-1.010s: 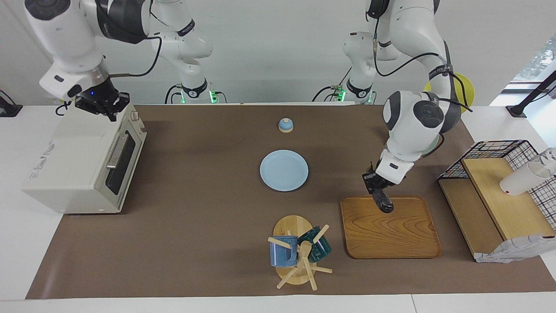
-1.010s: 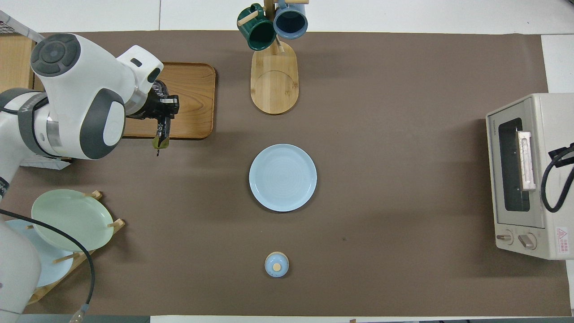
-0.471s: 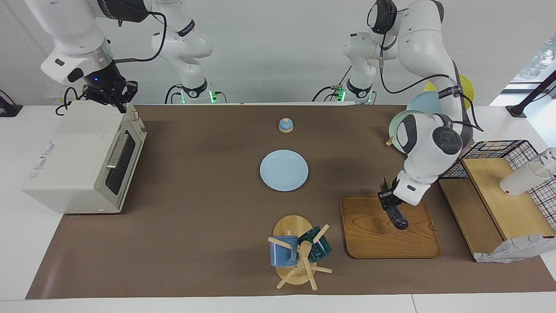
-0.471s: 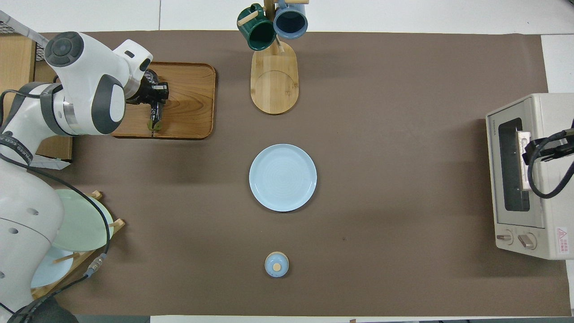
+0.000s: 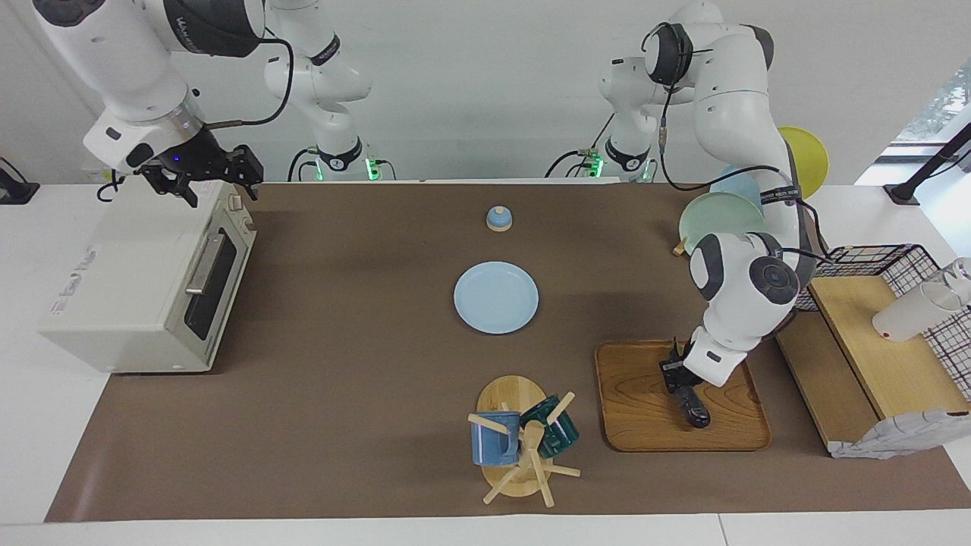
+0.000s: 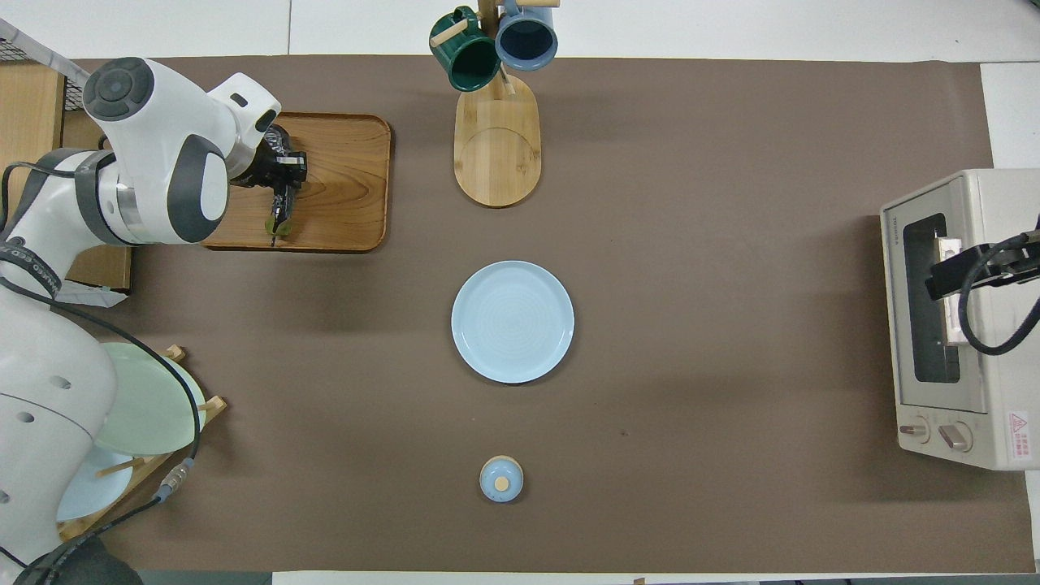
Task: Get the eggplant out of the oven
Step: 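Carry the eggplant with the left gripper over the wooden tray, then lower the eggplant onto the tray and open the left gripper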
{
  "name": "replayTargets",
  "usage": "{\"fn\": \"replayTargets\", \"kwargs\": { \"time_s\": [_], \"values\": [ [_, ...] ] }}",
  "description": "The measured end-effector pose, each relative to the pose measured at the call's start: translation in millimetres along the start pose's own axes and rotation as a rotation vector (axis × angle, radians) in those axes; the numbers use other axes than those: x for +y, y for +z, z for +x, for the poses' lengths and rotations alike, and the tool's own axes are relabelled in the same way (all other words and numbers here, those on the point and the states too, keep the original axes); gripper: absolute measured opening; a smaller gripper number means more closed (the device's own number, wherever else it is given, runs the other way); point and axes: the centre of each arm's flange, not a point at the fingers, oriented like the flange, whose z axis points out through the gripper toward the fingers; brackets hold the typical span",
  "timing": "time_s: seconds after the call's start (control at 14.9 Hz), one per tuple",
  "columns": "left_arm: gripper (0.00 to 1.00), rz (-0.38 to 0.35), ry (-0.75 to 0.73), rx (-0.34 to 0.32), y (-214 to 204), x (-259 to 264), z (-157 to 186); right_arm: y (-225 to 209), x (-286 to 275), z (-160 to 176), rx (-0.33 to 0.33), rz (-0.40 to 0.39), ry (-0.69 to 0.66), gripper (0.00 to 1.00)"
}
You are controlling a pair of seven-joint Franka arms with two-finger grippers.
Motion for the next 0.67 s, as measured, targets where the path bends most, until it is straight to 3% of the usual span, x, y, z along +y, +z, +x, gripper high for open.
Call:
{"fn": "replayTargets", "kwargs": {
  "time_s": [0.2, 0.34, 0.67],
  "values": [
    [0.76, -0.001, 0.003, 0.006, -7, 0, 1, 1, 5, -2, -0.010, 0.003, 0.023, 1.00],
    [0.97, -0.003, 0.003, 0.011, -34, 0, 1, 3, 7, -5, -0.027, 0.007, 0.040, 1.00],
    [1.00, -0.004, -0.025, 0.011, -171, -22, -24, 1, 8, -7, -0.027, 0.007, 0.088, 1.00]
  ]
}}
